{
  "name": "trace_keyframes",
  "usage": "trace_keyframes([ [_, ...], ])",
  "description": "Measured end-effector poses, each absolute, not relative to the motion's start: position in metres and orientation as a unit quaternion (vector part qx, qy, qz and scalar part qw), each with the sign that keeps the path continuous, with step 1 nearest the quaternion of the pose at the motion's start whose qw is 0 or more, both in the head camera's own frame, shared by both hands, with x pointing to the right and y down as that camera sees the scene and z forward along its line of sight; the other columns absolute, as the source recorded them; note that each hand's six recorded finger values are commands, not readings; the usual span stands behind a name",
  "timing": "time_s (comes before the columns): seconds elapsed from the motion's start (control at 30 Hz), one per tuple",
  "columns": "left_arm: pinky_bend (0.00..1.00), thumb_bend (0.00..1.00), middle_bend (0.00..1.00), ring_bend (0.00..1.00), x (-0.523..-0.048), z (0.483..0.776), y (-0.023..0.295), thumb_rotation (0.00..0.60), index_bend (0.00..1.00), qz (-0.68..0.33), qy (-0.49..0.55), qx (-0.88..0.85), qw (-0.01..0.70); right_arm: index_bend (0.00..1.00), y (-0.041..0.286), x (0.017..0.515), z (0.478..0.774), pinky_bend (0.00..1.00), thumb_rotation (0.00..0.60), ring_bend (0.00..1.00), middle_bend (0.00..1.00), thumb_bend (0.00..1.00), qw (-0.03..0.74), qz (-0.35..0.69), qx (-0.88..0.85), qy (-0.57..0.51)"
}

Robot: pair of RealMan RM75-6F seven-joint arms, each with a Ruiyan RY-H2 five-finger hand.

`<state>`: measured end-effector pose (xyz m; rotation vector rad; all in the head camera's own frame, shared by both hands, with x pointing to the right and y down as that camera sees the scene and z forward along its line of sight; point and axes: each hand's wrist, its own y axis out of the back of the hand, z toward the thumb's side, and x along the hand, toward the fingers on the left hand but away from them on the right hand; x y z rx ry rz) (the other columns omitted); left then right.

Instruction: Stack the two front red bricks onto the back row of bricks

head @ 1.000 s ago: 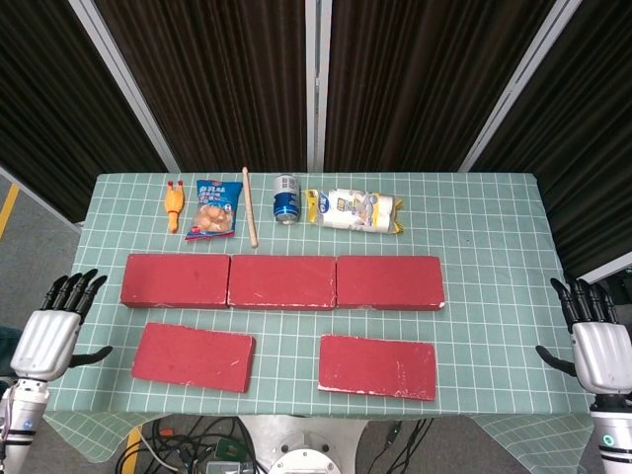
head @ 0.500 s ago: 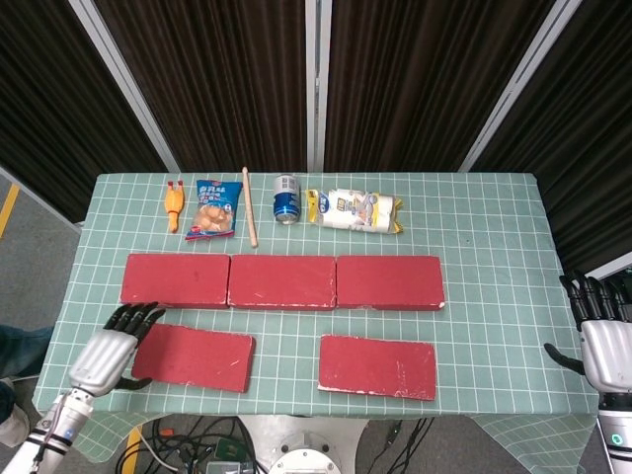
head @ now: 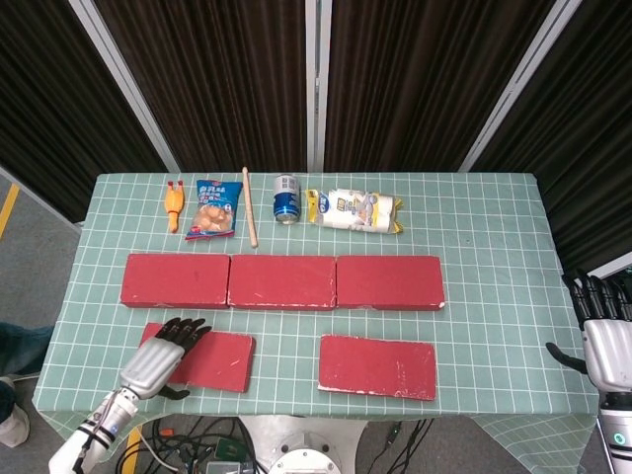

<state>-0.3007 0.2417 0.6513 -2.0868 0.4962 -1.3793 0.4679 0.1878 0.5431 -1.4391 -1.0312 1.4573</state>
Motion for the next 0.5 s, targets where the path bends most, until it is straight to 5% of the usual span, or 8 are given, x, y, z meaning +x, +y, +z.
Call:
trace_keyframes([
  [0.5, 0.0, 0.0, 0.0, 0.0, -0.288, 0.668, 0.236, 0.6, 0.04, -0.524, 0.163, -0.788, 0.279, 0.0, 0.188, 0.47, 0.546, 0.0, 0.6, 0.0, 0.0, 0.06, 0.406, 0.584, -0.57, -0.412],
])
